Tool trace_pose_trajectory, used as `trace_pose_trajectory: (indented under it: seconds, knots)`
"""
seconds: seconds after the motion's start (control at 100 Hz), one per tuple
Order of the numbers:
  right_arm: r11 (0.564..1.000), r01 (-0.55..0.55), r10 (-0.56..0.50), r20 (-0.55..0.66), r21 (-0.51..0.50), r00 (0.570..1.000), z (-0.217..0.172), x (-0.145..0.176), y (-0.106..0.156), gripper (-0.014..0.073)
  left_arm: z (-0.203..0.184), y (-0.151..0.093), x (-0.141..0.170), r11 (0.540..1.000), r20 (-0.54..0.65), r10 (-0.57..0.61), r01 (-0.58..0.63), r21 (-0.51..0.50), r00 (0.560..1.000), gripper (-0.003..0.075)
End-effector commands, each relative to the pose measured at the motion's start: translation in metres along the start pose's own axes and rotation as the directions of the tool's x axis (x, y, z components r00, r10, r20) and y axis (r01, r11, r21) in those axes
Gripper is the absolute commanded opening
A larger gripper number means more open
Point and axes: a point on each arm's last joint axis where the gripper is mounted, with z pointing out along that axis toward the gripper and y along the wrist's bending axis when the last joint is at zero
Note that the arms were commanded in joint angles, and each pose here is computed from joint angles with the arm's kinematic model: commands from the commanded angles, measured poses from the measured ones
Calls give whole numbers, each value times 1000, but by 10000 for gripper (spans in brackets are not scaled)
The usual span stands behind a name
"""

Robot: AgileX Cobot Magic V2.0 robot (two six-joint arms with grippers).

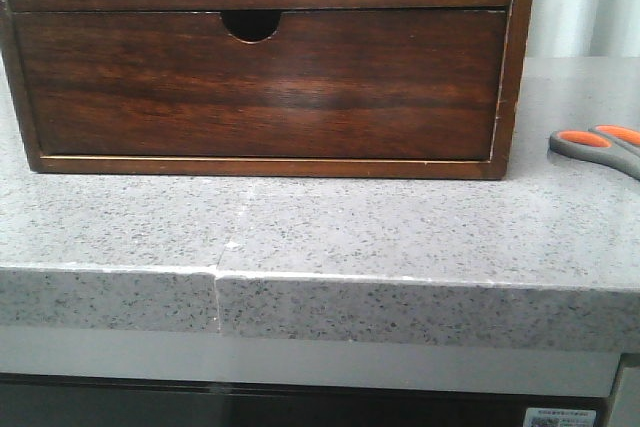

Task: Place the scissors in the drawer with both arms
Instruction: 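Reach the left gripper to the white drawer handle and grasp it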

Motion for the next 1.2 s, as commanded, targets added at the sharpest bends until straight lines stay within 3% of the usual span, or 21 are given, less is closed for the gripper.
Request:
trace_pose_trajectory:
  seconds: [0.0,0.18,0.37,0.49,0.57,0.63,0.72,0.86,0.94,1.03,1.19]
  knots:
    - [997,-72,71,96,14,993,-1,-1,0,-45,-1,2,-2,1000,85,-25,24,14,996,-20]
    - [980,-198,197,109,1,974,-1,-2,0,-45,-1,2,-3,999,90,-48,46,20,995,-20]
    - [911,-411,411,125,-23,903,-1,-3,-1,-45,-2,-3,-5,938,86,-342,334,98,936,-20]
    - [832,-554,552,159,-36,818,-2,-6,-4,-45,-2,-2,-10,898,133,-437,422,125,890,-20]
    - [721,-690,690,159,-66,706,-3,-11,-5,-45,-4,-4,-16,880,154,-472,452,150,868,-20]
    - [677,-730,735,148,-97,662,-5,-19,-4,-45,-7,-10,-22,881,141,-465,441,169,874,-20]
    - [682,-716,731,115,-152,672,-10,-37,-2,-45,-11,-23,-35,894,118,-428,401,199,896,-20]
    - [751,-624,648,60,-217,759,-19,-62,4,-45,-13,-47,-59,943,63,-278,260,206,958,-20]
    - [778,-584,601,4,-232,799,-20,-71,6,-45,-6,-61,-73,968,-44,-168,173,184,985,-20]
    - [786,-571,572,-70,-238,817,-18,-81,8,-45,8,-73,-87,979,-170,-109,135,152,979,-19]
    - [762,-611,597,-134,-214,791,-3,-102,5,-44,45,-85,-108,972,-292,-173,211,104,941,-13]
